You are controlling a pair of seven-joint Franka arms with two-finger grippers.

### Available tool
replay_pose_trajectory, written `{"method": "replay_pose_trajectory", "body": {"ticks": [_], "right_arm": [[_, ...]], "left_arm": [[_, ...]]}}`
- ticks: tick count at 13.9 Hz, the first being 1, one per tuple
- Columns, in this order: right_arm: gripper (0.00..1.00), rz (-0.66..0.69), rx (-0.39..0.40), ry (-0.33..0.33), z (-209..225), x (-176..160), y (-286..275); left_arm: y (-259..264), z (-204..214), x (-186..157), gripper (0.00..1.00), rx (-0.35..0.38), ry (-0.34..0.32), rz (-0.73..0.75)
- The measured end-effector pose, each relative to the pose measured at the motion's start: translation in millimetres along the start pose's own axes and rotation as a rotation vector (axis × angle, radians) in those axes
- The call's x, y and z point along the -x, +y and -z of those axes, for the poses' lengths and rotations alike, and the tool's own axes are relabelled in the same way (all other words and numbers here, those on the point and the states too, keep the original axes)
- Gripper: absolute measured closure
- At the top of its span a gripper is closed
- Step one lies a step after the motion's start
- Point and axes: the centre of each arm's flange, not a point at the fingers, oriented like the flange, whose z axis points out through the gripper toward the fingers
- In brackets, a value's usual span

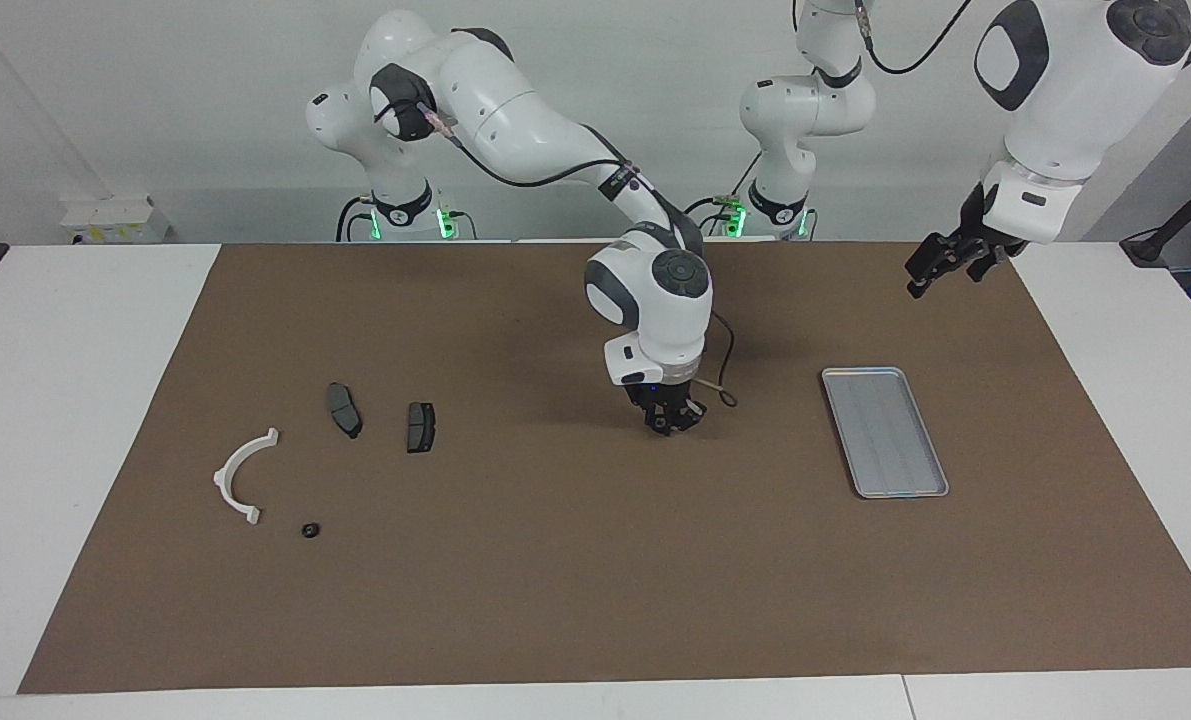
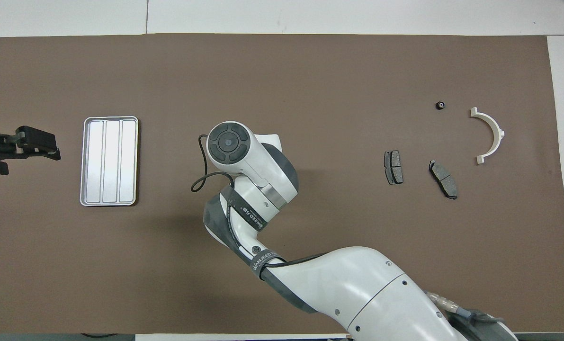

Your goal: Pick bearing gear from pile to tray

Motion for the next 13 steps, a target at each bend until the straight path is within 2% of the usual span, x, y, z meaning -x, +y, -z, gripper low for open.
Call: {"method": "replay_pose_trajectory", "body": {"ticks": [5,7,9,13], "right_arm": [[0.02,-0.01,0.088,0.004,8,-12,8],[0.0,0.004,0.112,0.003,39,-35,12],[0.0,0.071,0.107,-0.001,86,-77,27],[0.0,0.329,0.088,-0.011,185,-181,96]], "left_arm": [[0,0,0,0.0,0.0,0.0,0.0],[0,0,0,0.0,0.0,0.0,0.0],[0,0,0,0.0,0.0,0.0,0.0],[0,0,0,0.0,0.0,0.0,0.0]]}}
